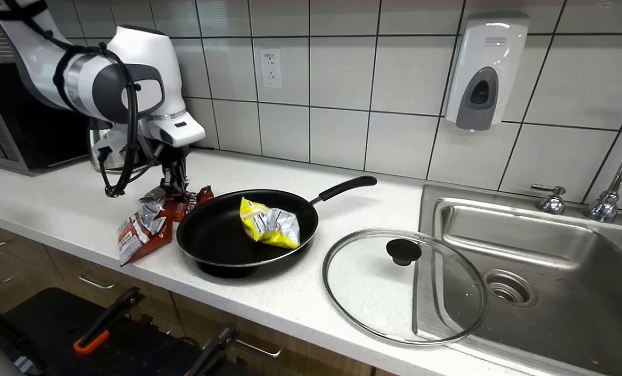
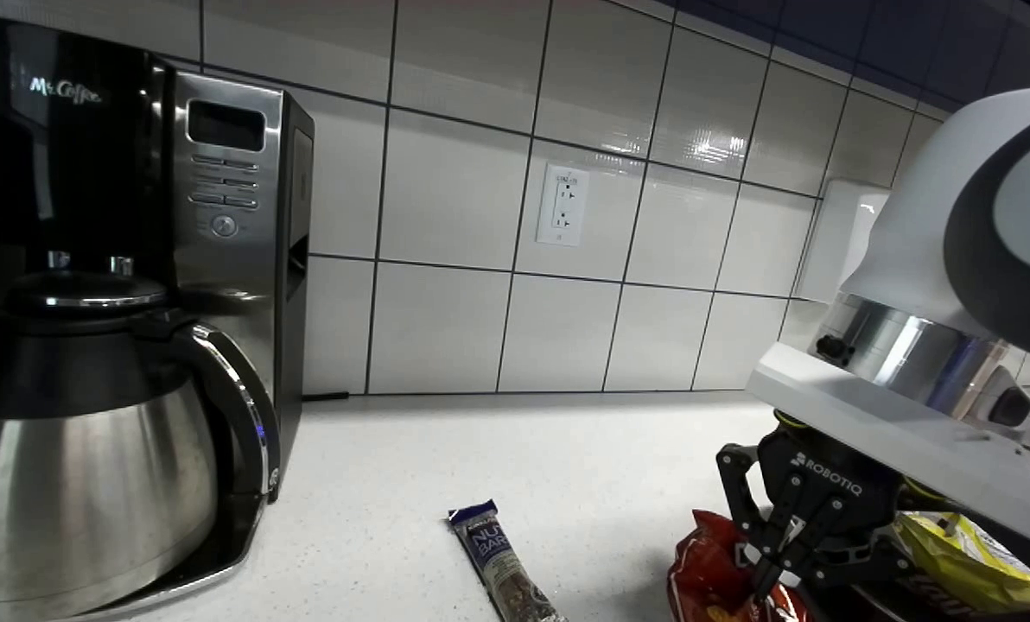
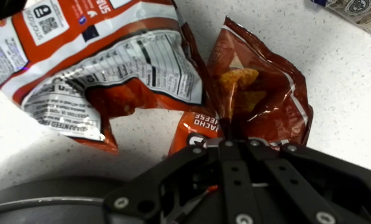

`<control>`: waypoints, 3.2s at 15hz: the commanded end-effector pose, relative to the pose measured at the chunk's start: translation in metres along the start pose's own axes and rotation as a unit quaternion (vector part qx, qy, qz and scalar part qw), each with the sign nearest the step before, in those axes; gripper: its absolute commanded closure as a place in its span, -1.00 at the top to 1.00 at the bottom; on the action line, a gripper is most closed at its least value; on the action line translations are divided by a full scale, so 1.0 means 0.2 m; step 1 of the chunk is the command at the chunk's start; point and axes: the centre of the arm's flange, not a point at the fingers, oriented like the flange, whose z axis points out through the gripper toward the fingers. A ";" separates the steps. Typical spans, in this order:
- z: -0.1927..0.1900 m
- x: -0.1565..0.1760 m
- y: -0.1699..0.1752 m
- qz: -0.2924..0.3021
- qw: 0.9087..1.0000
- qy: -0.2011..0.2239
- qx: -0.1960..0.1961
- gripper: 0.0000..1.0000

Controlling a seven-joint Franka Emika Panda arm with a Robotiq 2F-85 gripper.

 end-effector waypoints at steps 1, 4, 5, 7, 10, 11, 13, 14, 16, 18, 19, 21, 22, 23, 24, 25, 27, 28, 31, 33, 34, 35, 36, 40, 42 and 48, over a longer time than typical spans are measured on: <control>-0.09 0.02 -0.03 -0.025 0.999 0.017 0.010 -1.00; -0.12 0.04 -0.06 -0.041 0.999 0.027 0.016 -1.00; -0.13 0.05 -0.07 -0.046 0.998 0.031 0.019 -1.00; -0.17 0.07 -0.09 -0.057 0.997 0.039 0.028 -1.00; -0.22 0.08 -0.14 -0.073 0.995 0.050 0.037 -1.00; -0.24 0.08 -0.15 -0.078 0.995 0.054 0.040 -1.00; -0.29 0.08 -0.17 -0.087 0.993 0.062 0.043 -1.00; -0.31 0.08 -0.18 -0.091 0.993 0.066 0.045 -1.00; -0.36 0.07 -0.17 -0.099 0.991 0.071 0.046 -1.00; -0.41 0.06 -0.17 -0.104 0.991 0.075 0.047 -1.00; -0.43 0.05 -0.16 -0.106 0.990 0.077 0.047 -1.00; -0.48 0.03 -0.13 -0.105 0.990 0.083 0.043 -1.00; -0.50 0.03 -0.10 -0.105 0.990 0.085 0.043 -1.00; -0.52 0.03 -0.08 -0.103 0.990 0.086 0.042 -1.00; -0.53 0.02 -0.06 -0.101 0.990 0.084 0.041 -1.00; -0.53 0.02 -0.03 -0.101 0.991 0.082 0.040 -1.00; -0.55 0.02 0.02 -0.098 0.991 0.081 0.038 -1.00; -0.55 0.02 0.05 -0.095 0.992 0.079 0.036 -1.00; -0.56 0.03 0.14 -0.084 0.993 0.074 0.030 -1.00; -0.54 0.04 0.19 -0.072 0.994 0.072 0.026 -1.00; -0.54 0.06 0.22 -0.068 0.995 0.071 0.029 -1.00; -0.53 0.07 0.25 -0.062 0.995 0.072 0.029 -1.00; -0.52 0.09 0.27 -0.057 0.995 0.072 0.032 -1.00; -0.51 0.18 0.31 -0.038 0.995 0.079 0.040 -1.00; -0.50 0.23 0.34 -0.030 0.996 0.080 0.040 -1.00; -0.43 0.37 0.43 -0.016 0.996 0.068 0.050 -1.00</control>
